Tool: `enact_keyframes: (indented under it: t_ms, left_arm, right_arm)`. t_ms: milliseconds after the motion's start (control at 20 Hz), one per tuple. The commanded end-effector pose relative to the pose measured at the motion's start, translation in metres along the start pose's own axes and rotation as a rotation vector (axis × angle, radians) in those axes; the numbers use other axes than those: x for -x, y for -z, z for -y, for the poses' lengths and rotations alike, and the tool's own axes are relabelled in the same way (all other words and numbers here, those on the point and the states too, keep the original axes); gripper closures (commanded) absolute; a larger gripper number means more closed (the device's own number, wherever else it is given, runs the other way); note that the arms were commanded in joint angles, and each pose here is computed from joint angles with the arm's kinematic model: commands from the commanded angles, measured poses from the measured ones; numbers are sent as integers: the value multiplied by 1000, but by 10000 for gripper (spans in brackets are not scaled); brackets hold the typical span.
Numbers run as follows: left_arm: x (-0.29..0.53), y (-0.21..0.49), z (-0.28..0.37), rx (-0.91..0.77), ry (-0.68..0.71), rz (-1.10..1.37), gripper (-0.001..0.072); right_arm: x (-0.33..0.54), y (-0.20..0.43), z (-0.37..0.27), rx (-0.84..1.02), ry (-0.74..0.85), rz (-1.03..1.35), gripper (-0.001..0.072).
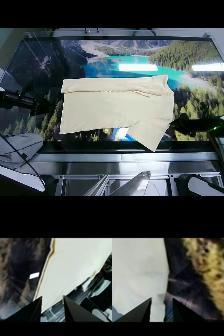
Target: Fold the shirts.
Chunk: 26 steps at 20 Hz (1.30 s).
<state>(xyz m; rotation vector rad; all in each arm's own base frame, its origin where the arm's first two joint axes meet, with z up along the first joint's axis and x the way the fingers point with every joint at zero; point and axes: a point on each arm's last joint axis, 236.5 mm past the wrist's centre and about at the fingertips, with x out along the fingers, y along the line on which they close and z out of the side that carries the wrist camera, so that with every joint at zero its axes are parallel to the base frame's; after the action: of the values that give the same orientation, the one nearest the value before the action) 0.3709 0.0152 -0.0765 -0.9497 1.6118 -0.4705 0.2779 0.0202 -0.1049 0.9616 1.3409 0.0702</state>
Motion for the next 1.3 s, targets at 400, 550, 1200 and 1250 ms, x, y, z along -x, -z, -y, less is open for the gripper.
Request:
enact_keyframes:
  t_ms: [400, 550, 1200, 1250]
  left_arm:
    - [-45, 56, -37, 86, -116, -48, 413]
    - [-57, 61, -43, 98, -127, -56, 413]
    - [-88, 61, -18, -55, -115, -86, 683]
    - [-82, 62, -16, -51, -101, -92, 684]
  right_arm:
    - [-60, 56, -15, 53, 51, 32, 394]
    - [-60, 63, -17, 53, 42, 4, 394]
    - [-55, 85, -23, 78, 17, -88, 687]
    - [-48, 85, -25, 80, 6, -92, 687]
